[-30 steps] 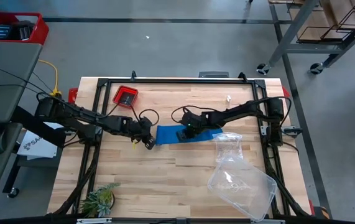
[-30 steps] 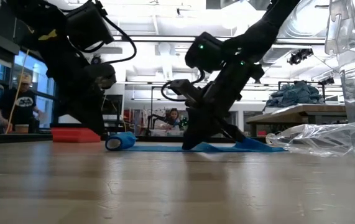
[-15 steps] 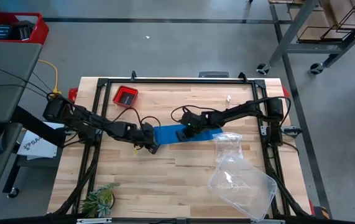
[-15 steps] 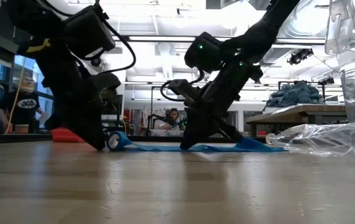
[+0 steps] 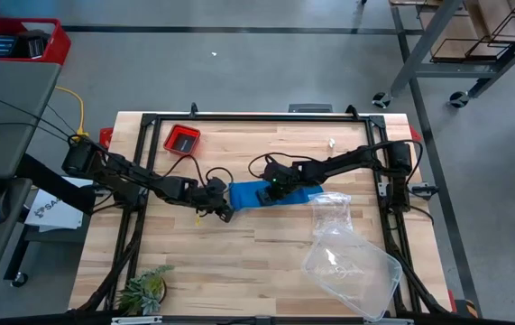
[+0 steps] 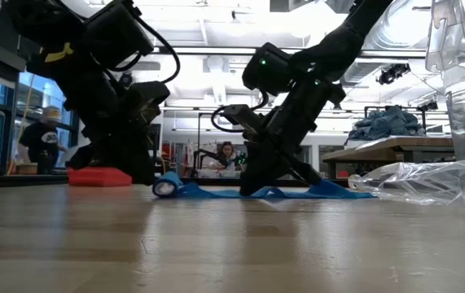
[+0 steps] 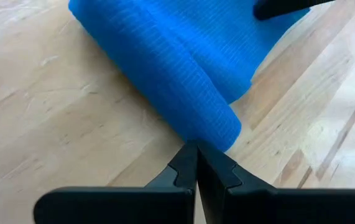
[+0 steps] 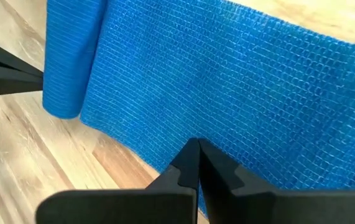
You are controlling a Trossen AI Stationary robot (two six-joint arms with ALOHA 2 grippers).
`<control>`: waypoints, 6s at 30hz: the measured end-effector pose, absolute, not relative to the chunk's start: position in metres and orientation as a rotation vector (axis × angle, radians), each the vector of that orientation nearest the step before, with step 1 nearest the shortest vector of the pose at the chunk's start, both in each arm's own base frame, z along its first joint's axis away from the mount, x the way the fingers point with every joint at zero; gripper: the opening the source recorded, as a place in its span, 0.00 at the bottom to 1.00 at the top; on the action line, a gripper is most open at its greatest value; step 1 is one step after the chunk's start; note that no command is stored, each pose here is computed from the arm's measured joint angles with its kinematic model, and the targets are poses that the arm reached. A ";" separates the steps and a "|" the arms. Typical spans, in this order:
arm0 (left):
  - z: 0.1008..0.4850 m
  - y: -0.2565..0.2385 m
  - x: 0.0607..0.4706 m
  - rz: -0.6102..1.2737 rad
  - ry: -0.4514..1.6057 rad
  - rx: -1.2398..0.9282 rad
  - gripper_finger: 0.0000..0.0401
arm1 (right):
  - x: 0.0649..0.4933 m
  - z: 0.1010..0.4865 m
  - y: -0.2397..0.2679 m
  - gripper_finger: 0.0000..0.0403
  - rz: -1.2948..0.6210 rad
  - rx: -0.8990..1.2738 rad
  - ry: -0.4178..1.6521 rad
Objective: Roll bandage
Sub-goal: Roll the blue bandage
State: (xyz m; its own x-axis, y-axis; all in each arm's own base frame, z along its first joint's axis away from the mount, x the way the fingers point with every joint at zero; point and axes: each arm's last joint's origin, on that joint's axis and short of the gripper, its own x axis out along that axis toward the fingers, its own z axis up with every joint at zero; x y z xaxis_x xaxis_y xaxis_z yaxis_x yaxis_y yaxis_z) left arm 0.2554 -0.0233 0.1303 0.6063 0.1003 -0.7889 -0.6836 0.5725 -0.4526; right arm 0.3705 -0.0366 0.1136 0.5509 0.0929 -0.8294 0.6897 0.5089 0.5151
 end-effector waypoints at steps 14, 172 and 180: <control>0.130 -0.023 0.255 0.523 0.792 -0.837 0.00 | 0.363 0.121 -0.037 0.00 -0.482 0.962 0.965; 0.094 0.004 0.302 0.465 0.681 -0.833 0.00 | 0.410 0.123 -0.026 0.00 -0.258 0.904 0.781; 0.107 0.012 0.297 0.443 0.666 -0.799 0.00 | 0.410 0.142 -0.031 0.00 -0.159 0.794 0.730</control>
State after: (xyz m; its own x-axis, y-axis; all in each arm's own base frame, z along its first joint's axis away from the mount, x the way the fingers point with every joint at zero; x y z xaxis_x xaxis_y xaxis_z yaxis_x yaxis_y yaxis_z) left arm 0.2966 0.0121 0.1069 0.7132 0.1154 -0.6914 -0.5929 0.6255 -0.5072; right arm 0.4096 -0.0310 0.1419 0.7473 0.1328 -0.6510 0.3916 0.7036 0.5930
